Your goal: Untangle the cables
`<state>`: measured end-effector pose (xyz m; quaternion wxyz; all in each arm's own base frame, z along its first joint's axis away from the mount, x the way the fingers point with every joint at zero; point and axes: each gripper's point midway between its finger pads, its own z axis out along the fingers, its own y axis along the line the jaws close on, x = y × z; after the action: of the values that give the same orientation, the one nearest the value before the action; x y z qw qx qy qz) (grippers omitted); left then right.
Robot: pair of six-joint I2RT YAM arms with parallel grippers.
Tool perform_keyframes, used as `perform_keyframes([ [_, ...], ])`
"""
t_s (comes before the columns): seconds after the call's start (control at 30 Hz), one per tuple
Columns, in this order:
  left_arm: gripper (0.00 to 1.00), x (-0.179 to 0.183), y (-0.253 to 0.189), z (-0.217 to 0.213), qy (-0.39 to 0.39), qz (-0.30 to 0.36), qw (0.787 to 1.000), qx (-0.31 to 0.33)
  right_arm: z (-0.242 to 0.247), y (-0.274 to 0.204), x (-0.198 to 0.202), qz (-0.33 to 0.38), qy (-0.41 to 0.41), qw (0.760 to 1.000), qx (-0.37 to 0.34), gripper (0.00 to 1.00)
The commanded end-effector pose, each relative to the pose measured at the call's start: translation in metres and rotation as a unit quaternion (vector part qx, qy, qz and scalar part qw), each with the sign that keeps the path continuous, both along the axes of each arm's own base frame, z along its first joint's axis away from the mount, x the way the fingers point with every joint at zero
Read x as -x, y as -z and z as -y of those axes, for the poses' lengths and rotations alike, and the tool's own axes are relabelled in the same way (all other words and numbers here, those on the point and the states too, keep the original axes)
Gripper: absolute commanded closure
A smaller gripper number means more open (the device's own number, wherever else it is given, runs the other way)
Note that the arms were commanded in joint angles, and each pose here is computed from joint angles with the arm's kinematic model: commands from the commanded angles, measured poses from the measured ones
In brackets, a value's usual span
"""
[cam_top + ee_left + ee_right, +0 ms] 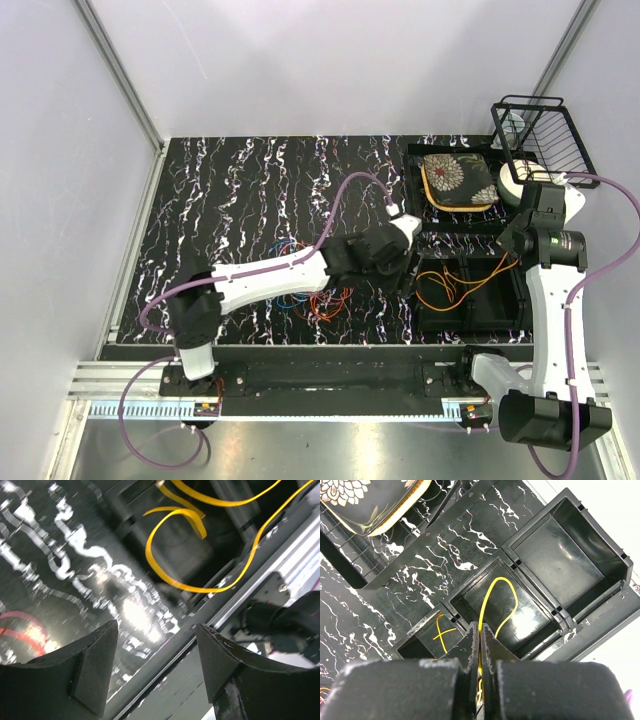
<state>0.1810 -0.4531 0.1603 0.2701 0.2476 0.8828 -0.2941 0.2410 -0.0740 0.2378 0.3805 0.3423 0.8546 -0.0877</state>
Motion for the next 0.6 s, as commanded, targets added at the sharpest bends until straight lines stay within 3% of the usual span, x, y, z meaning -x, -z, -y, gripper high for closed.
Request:
perform_keyframes([
  [0.0,0.34,-0.003,-0.018,0.033,0.016,0.004,0.999,0.043,0.006,-0.013,-0.006,0.021,0.008,1.000,0.010,1.00],
  [0.3,0.33,0.030,-0.018,0.073,0.094,-0.024,0.991,0.090,0.013,-0.012,0.000,0.023,0.030,0.999,0.013,1.00],
  [0.47,0.18,0.056,-0.016,0.081,0.155,0.028,0.985,0.076,0.009,-0.012,-0.004,0.024,0.022,0.999,0.003,1.00],
  [0.57,0.17,0.053,-0.015,0.079,0.163,0.081,0.982,0.051,0.006,-0.012,-0.006,0.025,0.016,1.000,-0.004,1.00],
])
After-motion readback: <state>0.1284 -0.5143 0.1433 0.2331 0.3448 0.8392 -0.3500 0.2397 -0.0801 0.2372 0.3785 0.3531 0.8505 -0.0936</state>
